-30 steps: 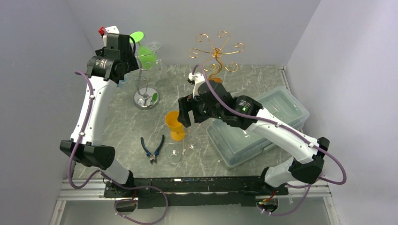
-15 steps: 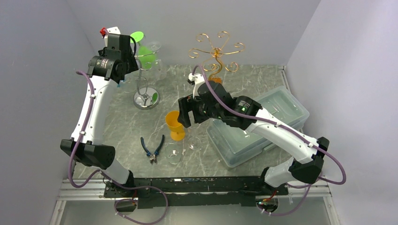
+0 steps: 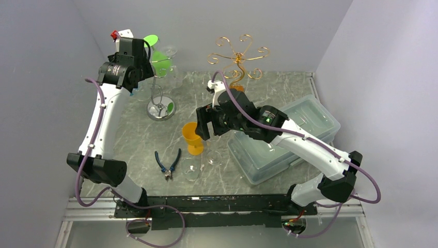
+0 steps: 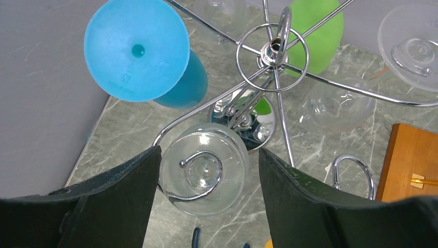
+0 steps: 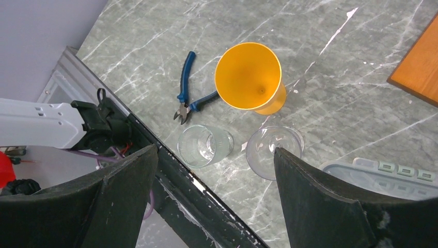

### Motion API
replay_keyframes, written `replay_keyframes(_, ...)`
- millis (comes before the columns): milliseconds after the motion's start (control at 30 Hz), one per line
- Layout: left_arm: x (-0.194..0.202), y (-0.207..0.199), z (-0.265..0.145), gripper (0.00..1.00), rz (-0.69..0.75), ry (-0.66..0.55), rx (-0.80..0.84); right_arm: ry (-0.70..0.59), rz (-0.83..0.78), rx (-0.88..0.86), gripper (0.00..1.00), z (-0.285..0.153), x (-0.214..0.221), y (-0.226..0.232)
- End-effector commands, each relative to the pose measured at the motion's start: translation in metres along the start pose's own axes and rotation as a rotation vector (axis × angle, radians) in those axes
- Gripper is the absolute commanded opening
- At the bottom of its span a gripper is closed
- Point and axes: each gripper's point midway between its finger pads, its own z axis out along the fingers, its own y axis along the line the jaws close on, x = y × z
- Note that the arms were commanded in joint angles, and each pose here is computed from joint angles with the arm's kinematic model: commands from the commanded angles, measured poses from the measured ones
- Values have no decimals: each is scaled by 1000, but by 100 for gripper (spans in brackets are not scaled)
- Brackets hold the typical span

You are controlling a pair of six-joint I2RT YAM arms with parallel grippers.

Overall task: Take the wine glass off the wine glass rack
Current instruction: Pick up the wine glass from the wine rack.

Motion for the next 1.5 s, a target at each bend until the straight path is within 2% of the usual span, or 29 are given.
replay_keyframes(0,-1,0,-2,75,-18,-7,11,-76,16,-37,86,-11,-18,7)
replay_keyframes(267,-8,2,-11,74,-33,-33,28,-76,16,-38,85,-9,-18,8)
replay_keyframes(733,-6,-1,-8,64,-19,-29,40,-69,20,-52,85,-7,-18,11)
replay_keyframes(900,-7,-2,-7,56,-11,-33,41,-70,22,-55,85,-7,-19,12)
replay_keyframes(1133,-20,-3,-14,36,-7,-61,56,-74,21,-55,85,-8,-21,12)
replay_keyframes(1467,-33,4,-31,28,-27,-99,66,-76,25,-55,85,-7,-21,12)
